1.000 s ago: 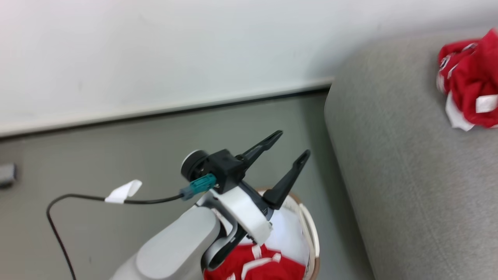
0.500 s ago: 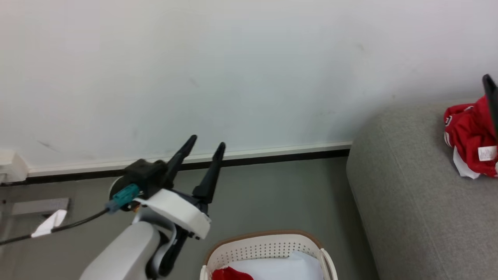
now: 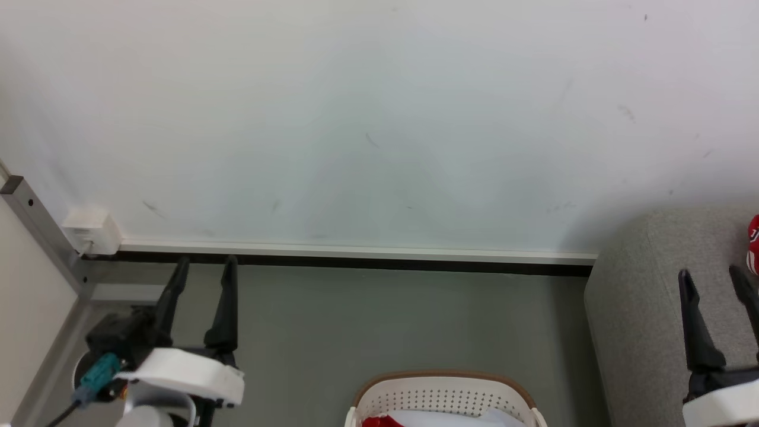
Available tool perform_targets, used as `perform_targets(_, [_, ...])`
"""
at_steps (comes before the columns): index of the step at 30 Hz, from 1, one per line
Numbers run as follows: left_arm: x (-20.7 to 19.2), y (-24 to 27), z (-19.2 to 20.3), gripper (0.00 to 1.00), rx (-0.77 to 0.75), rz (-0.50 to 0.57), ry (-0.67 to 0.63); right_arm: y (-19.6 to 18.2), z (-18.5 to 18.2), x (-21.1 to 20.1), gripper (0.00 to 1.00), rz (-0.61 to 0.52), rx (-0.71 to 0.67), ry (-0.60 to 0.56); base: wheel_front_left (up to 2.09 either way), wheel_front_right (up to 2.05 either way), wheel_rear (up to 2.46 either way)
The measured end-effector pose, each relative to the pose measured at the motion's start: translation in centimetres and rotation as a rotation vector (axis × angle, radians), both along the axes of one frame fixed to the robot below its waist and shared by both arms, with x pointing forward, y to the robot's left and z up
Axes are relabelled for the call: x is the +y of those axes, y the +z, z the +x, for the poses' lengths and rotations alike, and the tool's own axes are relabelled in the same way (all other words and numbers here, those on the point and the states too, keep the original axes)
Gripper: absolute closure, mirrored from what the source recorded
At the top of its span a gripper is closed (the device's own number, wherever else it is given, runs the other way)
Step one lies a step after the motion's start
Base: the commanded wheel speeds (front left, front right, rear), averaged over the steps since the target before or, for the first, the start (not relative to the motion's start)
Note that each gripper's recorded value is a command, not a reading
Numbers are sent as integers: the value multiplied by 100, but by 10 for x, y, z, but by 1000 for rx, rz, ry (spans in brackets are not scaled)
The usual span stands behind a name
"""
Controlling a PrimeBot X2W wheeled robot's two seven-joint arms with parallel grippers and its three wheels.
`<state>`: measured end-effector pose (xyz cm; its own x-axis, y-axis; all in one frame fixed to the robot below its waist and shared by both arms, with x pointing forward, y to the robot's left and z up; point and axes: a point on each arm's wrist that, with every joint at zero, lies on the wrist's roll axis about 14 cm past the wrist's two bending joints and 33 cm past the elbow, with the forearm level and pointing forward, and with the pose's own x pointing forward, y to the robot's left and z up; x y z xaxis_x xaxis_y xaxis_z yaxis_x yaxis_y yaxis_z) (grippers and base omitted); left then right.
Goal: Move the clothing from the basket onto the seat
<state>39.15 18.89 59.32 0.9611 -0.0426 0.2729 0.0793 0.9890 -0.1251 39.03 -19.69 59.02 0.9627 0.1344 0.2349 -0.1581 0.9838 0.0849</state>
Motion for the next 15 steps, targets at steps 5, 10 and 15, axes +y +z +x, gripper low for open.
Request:
perform_targets(5, [17, -25, -20, 0, 46, -2, 78, -34, -18, 5, 0, 40, 44, -22, 0, 0, 0])
perform_targets(10, [19, -46, -33, 0, 86, 47, 92, -63, -31, 13, 0, 54, 107, -4, 0, 0, 0])
perform_targets(15, [13, -57, -37, 0, 110, 60, 83, -86, -41, 11, 0, 79, 171, -19, 0, 0, 0])
